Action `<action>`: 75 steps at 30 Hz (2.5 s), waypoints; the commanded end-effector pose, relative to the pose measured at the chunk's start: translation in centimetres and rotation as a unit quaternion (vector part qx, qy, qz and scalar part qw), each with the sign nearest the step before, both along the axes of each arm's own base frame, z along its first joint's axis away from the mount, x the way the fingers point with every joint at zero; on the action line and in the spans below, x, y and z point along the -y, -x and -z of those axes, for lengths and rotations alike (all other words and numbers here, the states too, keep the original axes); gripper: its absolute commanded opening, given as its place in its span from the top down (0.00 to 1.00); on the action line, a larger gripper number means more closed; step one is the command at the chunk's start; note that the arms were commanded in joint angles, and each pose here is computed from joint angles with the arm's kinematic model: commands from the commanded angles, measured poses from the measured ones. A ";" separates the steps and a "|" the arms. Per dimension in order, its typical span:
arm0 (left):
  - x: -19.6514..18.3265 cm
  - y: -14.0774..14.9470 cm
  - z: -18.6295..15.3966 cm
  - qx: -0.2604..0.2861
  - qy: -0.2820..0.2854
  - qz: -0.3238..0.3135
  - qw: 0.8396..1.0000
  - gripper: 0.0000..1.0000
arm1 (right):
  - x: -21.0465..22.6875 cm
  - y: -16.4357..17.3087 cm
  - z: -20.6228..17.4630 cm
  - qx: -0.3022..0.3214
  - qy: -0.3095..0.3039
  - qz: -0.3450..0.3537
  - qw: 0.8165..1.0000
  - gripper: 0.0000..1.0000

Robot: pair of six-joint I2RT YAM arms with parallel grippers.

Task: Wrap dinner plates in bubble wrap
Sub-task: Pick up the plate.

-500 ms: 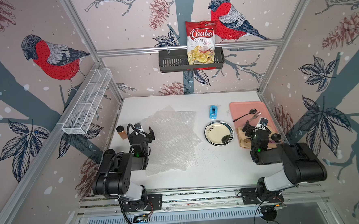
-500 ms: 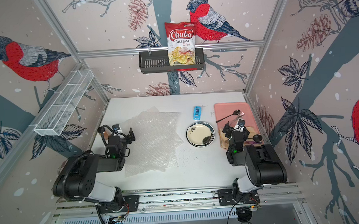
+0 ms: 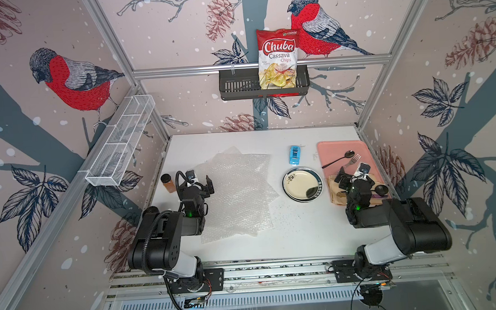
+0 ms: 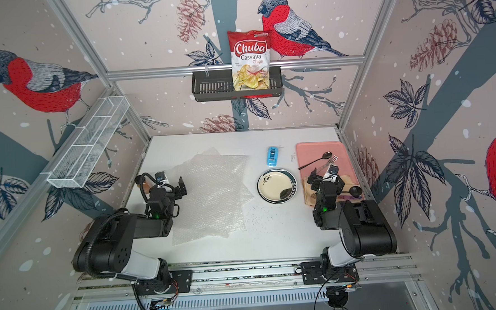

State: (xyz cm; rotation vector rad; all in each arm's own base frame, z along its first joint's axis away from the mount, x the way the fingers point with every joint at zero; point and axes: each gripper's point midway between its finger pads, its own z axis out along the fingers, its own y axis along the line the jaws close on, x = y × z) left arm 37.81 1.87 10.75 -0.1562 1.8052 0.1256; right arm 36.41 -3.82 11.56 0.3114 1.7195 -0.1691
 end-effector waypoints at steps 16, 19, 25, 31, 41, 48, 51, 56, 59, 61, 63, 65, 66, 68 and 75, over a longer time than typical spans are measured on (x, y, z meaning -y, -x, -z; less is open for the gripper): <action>0.0 -1.9 -2.6 0.006 -0.008 0.005 1.000 0.06 | 0.2 -0.7 -3.3 0.030 0.006 0.008 0.999 0.00; 0.6 -3.9 -3.2 -0.054 0.005 0.017 0.998 0.11 | -0.6 -1.6 -4.3 -0.004 -0.006 -0.014 1.000 0.00; 3.2 -5.1 -6.0 -0.073 0.074 0.033 0.994 0.12 | -5.3 -2.1 -6.4 -0.041 -0.131 -0.121 0.983 0.00; 10.0 -4.9 -6.3 -0.098 0.135 0.109 0.980 0.12 | -11.3 -1.8 -2.8 -0.195 -0.180 -0.201 0.943 0.11; 14.2 -2.5 -5.6 -0.105 0.214 0.150 0.959 0.12 | -15.1 0.5 3.5 -0.338 -0.205 -0.211 0.894 0.25; 15.1 -1.4 -4.3 -0.118 0.223 0.158 0.955 0.12 | -16.2 0.9 5.2 -0.361 -0.219 -0.221 0.879 0.35; 15.1 -1.2 -4.1 -0.120 0.225 0.159 0.954 0.12 | -16.4 0.9 5.6 -0.365 -0.222 -0.222 0.876 0.40; 15.4 -1.1 -3.8 -0.124 0.226 0.161 0.953 0.12 | -15.8 0.9 5.2 -0.364 -0.211 -0.205 0.884 0.41; 15.3 -1.0 -3.7 -0.126 0.224 0.161 0.953 0.12 | -14.9 0.7 4.2 -0.355 -0.194 -0.188 0.895 0.40; 15.4 -1.1 -3.7 -0.127 0.225 0.161 0.953 0.12 | -14.5 0.7 3.1 -0.345 -0.185 -0.184 0.901 0.39; 15.4 -1.1 -3.7 -0.127 0.225 0.161 0.952 0.12 | -14.8 0.8 2.3 -0.340 -0.184 -0.196 0.901 0.39; 15.4 -1.1 -3.7 -0.127 0.227 0.160 0.952 0.12 | -15.2 0.9 2.0 -0.342 -0.191 -0.209 0.896 0.40; 15.4 -1.1 -3.6 -0.127 0.228 0.160 0.952 0.12 | -15.6 1.1 2.1 -0.348 -0.194 -0.217 0.891 0.40; 15.4 -1.1 -3.6 -0.127 0.230 0.159 0.952 0.12 | -16.3 1.5 2.6 -0.358 -0.200 -0.226 0.883 0.42; 15.3 -1.0 -3.4 -0.131 0.229 0.153 0.952 0.12 | -17.1 2.5 4.9 -0.390 -0.213 -0.226 0.867 0.49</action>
